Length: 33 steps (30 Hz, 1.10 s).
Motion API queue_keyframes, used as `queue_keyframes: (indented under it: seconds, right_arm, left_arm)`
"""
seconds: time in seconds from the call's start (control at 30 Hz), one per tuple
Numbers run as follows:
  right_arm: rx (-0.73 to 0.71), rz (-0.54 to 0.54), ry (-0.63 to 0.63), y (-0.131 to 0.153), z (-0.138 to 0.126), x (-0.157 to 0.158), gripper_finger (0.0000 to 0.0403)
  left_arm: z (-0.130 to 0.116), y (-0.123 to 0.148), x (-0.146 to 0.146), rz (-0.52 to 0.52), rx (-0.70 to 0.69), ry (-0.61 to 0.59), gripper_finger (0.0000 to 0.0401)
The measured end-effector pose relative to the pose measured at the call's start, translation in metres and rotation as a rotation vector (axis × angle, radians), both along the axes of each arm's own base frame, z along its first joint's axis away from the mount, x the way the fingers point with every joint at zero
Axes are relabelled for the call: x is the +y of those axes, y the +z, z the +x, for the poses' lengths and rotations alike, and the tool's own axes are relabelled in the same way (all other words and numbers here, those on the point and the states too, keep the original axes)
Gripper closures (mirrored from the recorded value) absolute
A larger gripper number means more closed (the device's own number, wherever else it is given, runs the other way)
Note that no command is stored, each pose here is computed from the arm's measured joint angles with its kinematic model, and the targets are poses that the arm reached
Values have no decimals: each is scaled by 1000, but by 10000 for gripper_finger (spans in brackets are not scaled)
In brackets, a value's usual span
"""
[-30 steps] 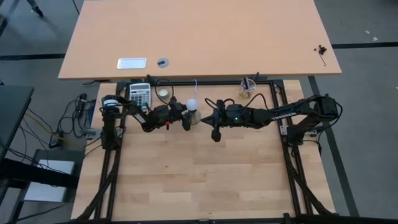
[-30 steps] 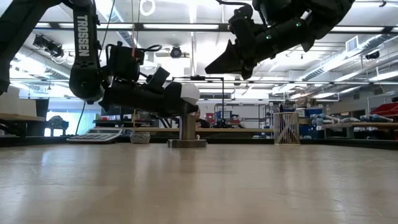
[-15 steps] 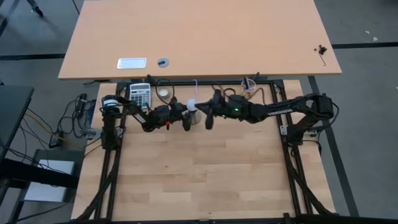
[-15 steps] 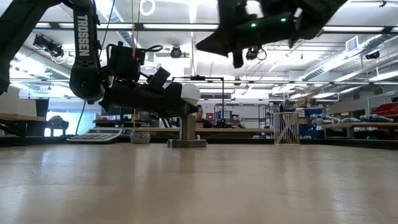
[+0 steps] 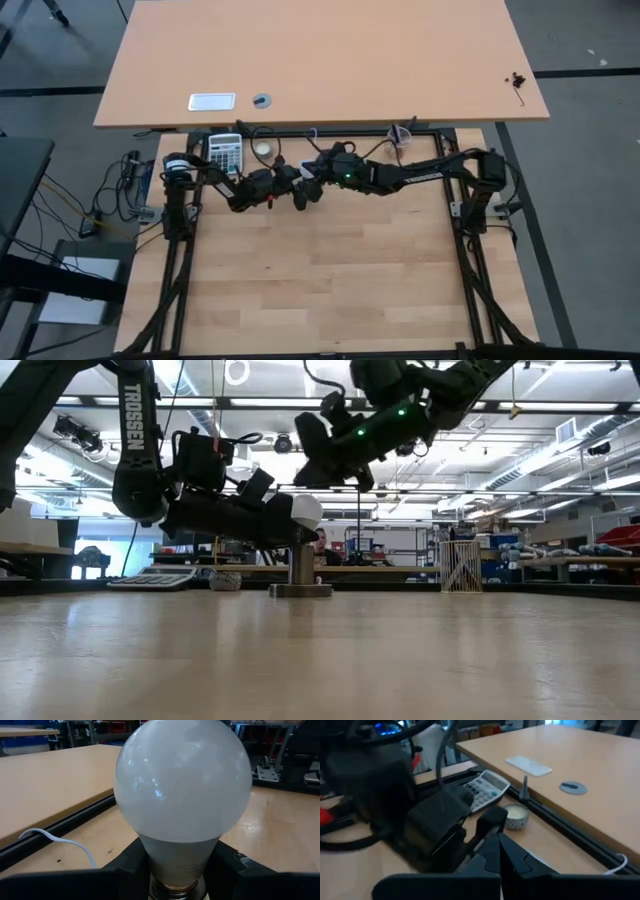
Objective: Screw lightbulb
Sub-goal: Insert the lightbulb into the lamp
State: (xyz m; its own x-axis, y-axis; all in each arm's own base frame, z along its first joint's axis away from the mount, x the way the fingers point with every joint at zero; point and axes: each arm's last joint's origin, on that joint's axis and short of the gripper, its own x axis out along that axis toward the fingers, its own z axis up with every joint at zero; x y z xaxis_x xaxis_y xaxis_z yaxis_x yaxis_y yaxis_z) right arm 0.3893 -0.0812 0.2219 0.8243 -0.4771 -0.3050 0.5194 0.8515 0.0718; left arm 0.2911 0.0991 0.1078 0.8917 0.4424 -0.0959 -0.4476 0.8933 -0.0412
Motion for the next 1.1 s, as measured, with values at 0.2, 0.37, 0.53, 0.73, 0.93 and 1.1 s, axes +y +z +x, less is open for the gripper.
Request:
queue_keyframes:
  seconds: [0.2, 0.37, 0.53, 0.73, 0.93, 1.1]
  right_arm:
    - [14, 39, -45, -11, 5, -8, 403]
    - [14, 54, -2, -13, 6, -7, 403]
    - [5, 76, 75, -13, 7, -5, 403]
    - [9, 85, 102, -14, 8, -3, 403]
    - [10, 81, 93, -14, 7, -3, 403]
    - [6, 62, 75, -14, 7, -6, 403]
  left_arm:
    - [0, 0, 0, -1, 3, -8, 268]
    - [0, -1, 0, -2, 11, -11, 268]
    - [0, -1, -1, -4, 11, -27, 210]
    - [1, -1, -2, -6, 9, -70, 140]
    - [1, 0, -3, -5, 7, -74, 132]
    - [1, 0, -3, 10, 14, -76, 137]
